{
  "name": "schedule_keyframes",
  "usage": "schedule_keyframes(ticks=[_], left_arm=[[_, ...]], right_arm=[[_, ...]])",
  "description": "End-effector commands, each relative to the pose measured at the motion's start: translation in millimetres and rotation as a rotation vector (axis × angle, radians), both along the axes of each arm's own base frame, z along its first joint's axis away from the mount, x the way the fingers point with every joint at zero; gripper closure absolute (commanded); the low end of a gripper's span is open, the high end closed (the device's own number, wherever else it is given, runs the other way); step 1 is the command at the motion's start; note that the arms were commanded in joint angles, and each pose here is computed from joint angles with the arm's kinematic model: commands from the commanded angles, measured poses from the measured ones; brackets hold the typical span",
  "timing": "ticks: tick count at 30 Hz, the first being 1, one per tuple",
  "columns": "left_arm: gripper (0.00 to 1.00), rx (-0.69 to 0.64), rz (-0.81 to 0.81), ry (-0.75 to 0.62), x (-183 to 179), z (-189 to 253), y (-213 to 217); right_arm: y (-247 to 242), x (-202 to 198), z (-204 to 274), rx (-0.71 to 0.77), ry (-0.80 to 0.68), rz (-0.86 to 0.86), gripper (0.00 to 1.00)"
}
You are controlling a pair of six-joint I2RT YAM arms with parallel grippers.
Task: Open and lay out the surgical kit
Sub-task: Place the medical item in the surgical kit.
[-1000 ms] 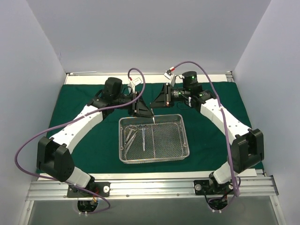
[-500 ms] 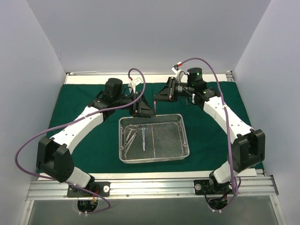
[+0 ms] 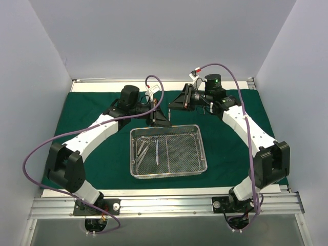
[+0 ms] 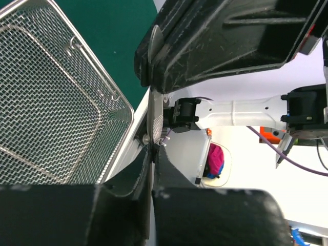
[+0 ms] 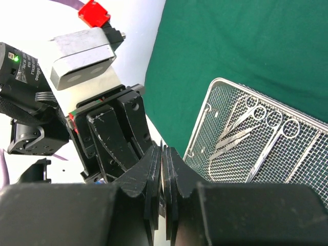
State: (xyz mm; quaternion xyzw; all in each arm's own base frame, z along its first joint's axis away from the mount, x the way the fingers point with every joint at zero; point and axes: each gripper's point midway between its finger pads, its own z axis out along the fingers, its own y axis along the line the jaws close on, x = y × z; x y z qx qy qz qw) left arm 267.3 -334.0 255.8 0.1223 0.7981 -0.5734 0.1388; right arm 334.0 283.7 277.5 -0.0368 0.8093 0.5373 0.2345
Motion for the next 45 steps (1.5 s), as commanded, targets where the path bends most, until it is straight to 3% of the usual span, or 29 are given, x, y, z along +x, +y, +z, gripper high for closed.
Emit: schedule_keyframes(ticks=[1,4,5,7,9,13,15,16,18,21,23,27,33,37,40,45], left_arm=[[0.98,-0.068,-0.028,-0.081,1,26,-6],[0.98,-0.078,-0.045,-0.074,-7,30,-1],[0.98,-0.076,-0.048,-0.063,-9,30,1],[0.98,-0.066,-0.049,-0.041,-16,32,11],[0.98,-0.069,-0.047,-0.015,-25,34,21],[0.98,-0.051,-0.077,0.060,-51,36,38],[0.98,-0.049,-0.101,0.070,-64,39,43],[0.98,-0.041,-0.107,0.090,-73,39,47],[0.98,-0.045,-0.105,0.095,-84,45,50],[0.98,-0.061,-0.131,0.144,-105,46,54],[0.98,-0.075,-0.133,0.201,-116,43,53],[0.98,-0.119,-0.167,0.244,-143,49,60],[0.98,-0.154,-0.185,0.327,-181,53,76],[0.98,-0.181,-0.199,0.374,-199,59,85],[0.98,-0.180,-0.221,0.403,-210,65,90],[0.98,-0.141,-0.263,0.433,-223,67,98]], right_arm=[[3,-2,36,0.037,-0.090,0.011,1.00],[-2,-2,37,-0.009,-0.128,0.014,0.96],[-7,-6,28,-0.056,-0.101,0.015,0.87],[-18,3,35,-0.165,-0.186,-0.021,0.57],[-40,4,28,-0.338,-0.276,-0.022,0.44],[-61,-8,25,-0.535,-0.457,0.001,0.29],[-60,-17,21,-0.630,-0.596,0.053,0.27],[-68,-20,17,-0.726,-0.670,0.013,0.23],[-42,-48,15,-0.826,-0.887,0.134,0.11],[-30,-76,25,-0.945,-1.204,0.222,0.03],[-25,-94,37,-0.955,-1.359,0.286,0.05],[-8,-121,59,-0.966,-1.476,0.319,0.39],[8,-164,66,-0.972,-1.646,0.458,0.27],[28,-210,57,-0.947,-1.775,0.632,0.26],[38,-224,57,-0.914,-1.852,0.676,0.24],[55,-235,52,-0.887,-1.938,0.745,0.31]])
